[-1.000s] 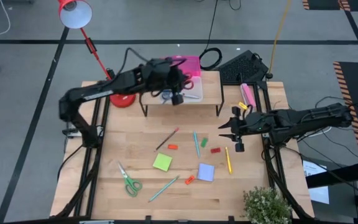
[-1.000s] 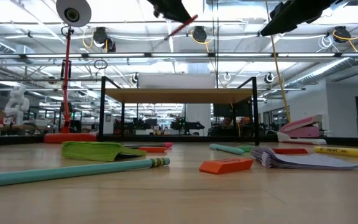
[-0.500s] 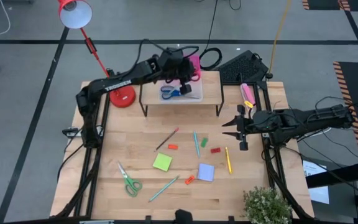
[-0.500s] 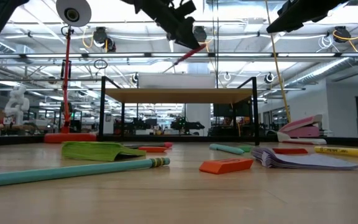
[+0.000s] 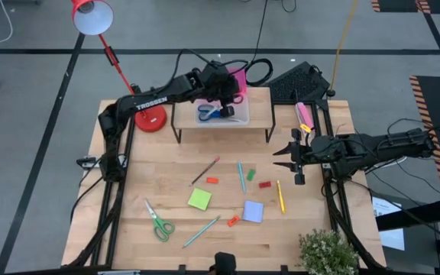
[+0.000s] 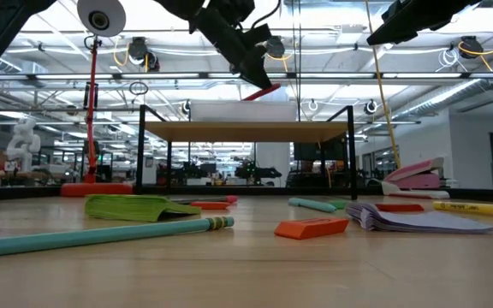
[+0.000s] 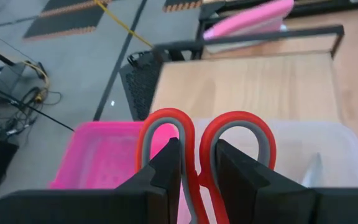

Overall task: Pack school essentials
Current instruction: Put the red scissors into the pink supply box on the shelf, then put the green scissors into the pink supply box on the shelf

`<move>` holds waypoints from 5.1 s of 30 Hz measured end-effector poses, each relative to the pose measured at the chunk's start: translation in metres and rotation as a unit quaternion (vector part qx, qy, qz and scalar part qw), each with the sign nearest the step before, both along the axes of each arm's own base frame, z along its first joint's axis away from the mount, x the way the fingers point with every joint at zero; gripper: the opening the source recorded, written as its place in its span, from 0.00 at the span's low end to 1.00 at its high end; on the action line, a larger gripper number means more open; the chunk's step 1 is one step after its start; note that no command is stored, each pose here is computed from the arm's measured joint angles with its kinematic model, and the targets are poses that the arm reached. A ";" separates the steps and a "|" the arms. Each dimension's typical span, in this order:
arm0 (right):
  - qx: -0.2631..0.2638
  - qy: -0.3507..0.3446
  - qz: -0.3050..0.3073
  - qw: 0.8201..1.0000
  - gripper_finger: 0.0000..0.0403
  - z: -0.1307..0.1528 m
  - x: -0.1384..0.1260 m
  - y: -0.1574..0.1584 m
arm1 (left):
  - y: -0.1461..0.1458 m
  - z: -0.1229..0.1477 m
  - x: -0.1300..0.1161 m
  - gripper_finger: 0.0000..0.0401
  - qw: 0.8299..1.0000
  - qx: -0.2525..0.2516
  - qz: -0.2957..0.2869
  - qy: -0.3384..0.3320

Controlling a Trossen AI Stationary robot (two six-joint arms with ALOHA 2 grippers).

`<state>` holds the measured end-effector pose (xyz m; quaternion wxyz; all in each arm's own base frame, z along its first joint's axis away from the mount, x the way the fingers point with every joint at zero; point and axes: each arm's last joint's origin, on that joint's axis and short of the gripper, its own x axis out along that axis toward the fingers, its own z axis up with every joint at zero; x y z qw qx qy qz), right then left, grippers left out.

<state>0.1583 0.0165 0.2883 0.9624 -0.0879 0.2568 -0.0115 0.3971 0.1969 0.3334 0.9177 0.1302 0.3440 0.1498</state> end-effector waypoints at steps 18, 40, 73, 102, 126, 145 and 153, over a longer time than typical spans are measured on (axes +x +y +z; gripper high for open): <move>-0.010 0.000 0.005 1.000 0.32 0.000 0.000 0.000 | -0.002 -0.014 0.005 0.22 0.999 -0.011 -0.008 0.032; -0.010 0.001 0.005 1.000 0.32 0.000 0.000 0.000 | -0.004 -0.016 0.004 0.22 0.999 -0.012 -0.018 0.046; 0.004 0.001 -0.003 1.000 0.32 -0.001 0.001 0.000 | -0.089 0.077 -0.057 0.46 0.998 -0.054 -0.008 -0.012; 0.046 0.009 -0.025 0.999 0.32 -0.007 0.015 0.002 | -0.379 -0.041 -0.145 0.46 0.940 -0.178 -0.085 0.277; 0.074 0.065 -0.018 0.995 0.32 -0.025 0.033 0.007 | -0.413 -0.152 -0.196 0.46 0.923 -0.196 -0.139 0.301; 0.076 0.065 -0.019 0.995 0.32 -0.025 0.033 0.007 | -0.429 -0.170 -0.207 0.46 0.924 -0.188 -0.177 0.282; 0.074 0.066 -0.018 0.995 0.32 -0.025 0.033 0.007 | -0.425 -0.176 -0.205 0.46 0.927 -0.165 -0.166 0.292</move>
